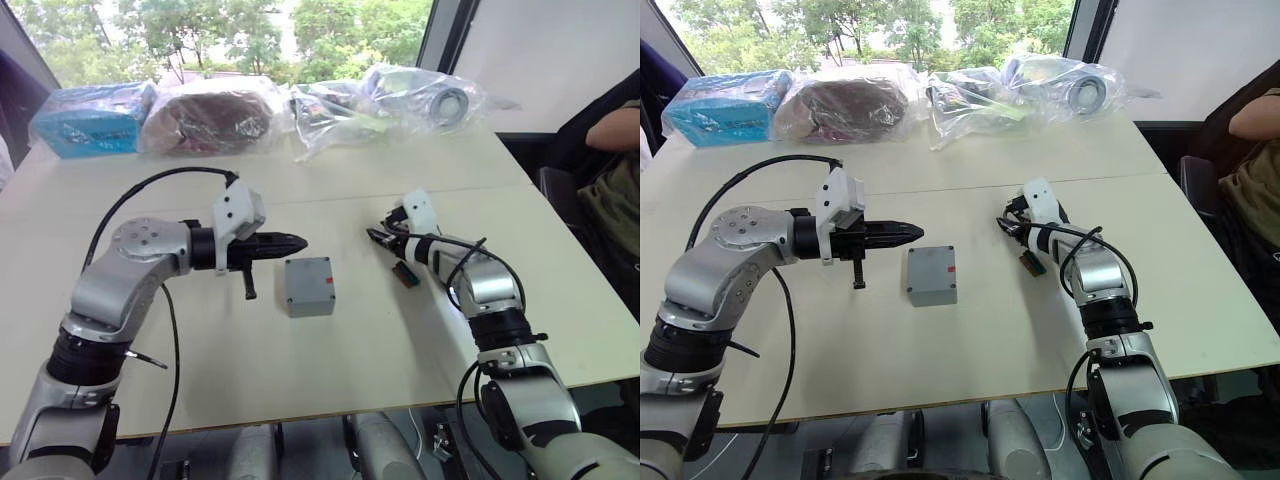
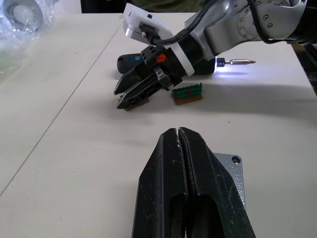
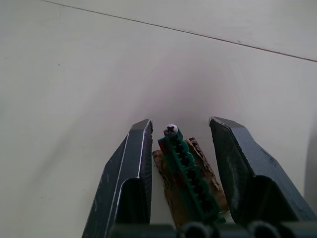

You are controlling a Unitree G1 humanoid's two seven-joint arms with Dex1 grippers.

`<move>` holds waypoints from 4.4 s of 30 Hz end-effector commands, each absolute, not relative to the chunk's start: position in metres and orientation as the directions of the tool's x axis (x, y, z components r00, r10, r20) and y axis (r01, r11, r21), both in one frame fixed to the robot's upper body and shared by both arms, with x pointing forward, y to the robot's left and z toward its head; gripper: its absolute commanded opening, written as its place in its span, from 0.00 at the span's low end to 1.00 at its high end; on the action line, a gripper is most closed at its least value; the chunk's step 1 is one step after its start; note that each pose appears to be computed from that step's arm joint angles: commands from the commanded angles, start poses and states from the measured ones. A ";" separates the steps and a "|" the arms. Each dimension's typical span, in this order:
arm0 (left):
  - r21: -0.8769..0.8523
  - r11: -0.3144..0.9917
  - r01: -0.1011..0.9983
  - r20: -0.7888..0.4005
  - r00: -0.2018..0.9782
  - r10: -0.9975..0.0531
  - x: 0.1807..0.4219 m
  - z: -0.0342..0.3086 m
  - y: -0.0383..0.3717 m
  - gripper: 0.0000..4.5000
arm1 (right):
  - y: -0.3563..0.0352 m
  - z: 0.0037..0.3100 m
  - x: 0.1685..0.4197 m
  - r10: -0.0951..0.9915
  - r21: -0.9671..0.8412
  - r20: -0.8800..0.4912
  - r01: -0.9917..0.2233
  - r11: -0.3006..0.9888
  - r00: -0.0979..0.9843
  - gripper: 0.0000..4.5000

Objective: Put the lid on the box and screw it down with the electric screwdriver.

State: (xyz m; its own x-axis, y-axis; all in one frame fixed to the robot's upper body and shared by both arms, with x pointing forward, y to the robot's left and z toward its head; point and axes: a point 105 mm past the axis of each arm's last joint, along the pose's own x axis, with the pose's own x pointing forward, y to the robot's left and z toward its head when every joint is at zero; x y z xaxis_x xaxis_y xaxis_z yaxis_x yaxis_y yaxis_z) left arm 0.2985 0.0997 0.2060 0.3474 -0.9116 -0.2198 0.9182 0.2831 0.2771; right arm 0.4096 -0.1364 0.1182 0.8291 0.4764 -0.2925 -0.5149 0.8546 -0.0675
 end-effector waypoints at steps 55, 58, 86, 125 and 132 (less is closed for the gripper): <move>0.310 0.262 0.914 -0.219 0.336 -0.916 0.294 0.209 0.096 0.00 | -0.117 0.144 0.394 0.579 -0.091 -0.195 -0.602 0.793 0.792 0.65; 0.310 0.260 0.914 -0.219 0.335 -0.916 0.294 0.209 0.096 0.00 | -0.116 0.146 0.394 0.581 -0.084 -0.184 -0.601 0.795 0.793 0.65; 0.314 0.262 0.912 -0.220 0.339 -0.915 0.294 0.209 0.097 0.00 | -0.119 0.136 0.396 0.563 -0.086 -0.232 -0.593 0.800 0.793 0.01; 0.288 0.328 0.900 -0.295 0.410 -0.863 0.295 0.192 0.128 0.00 | -0.049 0.180 0.324 0.772 -0.102 -0.289 -0.820 0.563 0.566 0.01; 0.293 0.329 0.898 -0.285 0.410 -0.866 0.296 0.193 0.125 0.00 | -0.053 0.174 0.323 0.768 -0.113 -0.313 -0.825 0.554 0.559 0.01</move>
State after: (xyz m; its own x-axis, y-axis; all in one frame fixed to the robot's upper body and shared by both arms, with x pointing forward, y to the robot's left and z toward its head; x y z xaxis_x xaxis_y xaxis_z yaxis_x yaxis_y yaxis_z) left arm 0.2963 0.1267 0.1790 0.3989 -0.8594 -0.3198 0.9122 0.3362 0.2343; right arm 0.3243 -0.0529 0.1669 0.5545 0.7600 -0.3390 -0.8222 0.5631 -0.0826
